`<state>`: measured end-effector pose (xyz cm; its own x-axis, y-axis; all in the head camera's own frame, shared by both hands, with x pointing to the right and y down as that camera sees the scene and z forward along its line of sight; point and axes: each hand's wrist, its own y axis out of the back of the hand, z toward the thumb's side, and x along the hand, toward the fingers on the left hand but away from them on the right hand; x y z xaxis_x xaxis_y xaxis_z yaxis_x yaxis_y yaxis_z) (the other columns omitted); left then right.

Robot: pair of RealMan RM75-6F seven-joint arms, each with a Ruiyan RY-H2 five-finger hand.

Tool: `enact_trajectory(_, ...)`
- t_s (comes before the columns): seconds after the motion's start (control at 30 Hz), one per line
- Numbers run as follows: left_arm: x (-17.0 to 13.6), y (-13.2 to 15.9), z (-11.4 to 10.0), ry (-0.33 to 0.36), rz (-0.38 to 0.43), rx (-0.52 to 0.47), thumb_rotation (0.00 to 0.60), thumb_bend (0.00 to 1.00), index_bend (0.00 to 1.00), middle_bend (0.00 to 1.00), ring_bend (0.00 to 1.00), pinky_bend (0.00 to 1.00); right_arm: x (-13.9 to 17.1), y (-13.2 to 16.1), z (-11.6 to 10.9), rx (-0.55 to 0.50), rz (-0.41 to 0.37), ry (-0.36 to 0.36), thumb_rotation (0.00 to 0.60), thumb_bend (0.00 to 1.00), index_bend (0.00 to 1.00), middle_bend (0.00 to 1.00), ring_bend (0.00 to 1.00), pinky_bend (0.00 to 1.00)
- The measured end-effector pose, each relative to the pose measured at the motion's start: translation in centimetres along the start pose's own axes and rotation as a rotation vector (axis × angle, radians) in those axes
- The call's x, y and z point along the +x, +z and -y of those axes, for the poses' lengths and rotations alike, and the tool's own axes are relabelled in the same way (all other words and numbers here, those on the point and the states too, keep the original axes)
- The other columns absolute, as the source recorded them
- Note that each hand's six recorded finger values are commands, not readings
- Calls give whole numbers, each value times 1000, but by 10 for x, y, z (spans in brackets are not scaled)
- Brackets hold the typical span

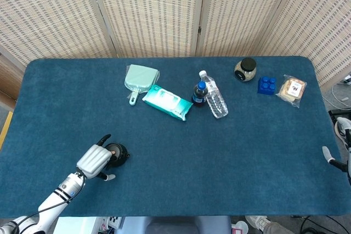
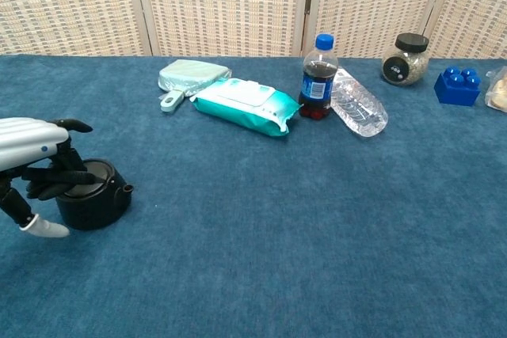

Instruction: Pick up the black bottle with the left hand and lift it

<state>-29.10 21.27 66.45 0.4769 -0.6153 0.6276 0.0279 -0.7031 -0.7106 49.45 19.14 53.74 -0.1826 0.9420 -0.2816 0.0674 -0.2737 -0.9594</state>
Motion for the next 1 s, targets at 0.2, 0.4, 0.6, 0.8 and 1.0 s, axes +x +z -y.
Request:
enact_trajectory(0.2,8,-2,-6,26,-27,-45,288,85,905,939,793,0,-2,0,1,1,1,5,600,291,135,188,32,68)
enact_trajectory(0.4,12,-6,-15,65,-61,-80,192,77,935,968,816,0,-4,0,4,2,1,11,600,292,135,187,32,68)
enact_trajectory(0.6,12,-10,-27,142,-97,-112,187,77,951,985,828,0,-5,-1,3,-1,-1,10,600,292,135,188,32,68)
enact_trajectory(0.8,7,-19,-44,256,-162,-153,109,77,997,1000,861,4,-6,0,5,-5,-3,15,600,291,135,187,32,68)
enact_trajectory(1.0,0,-34,-57,342,-237,-194,96,126,1000,1000,886,57,-6,1,7,-7,-7,18,600,291,135,185,32,68)
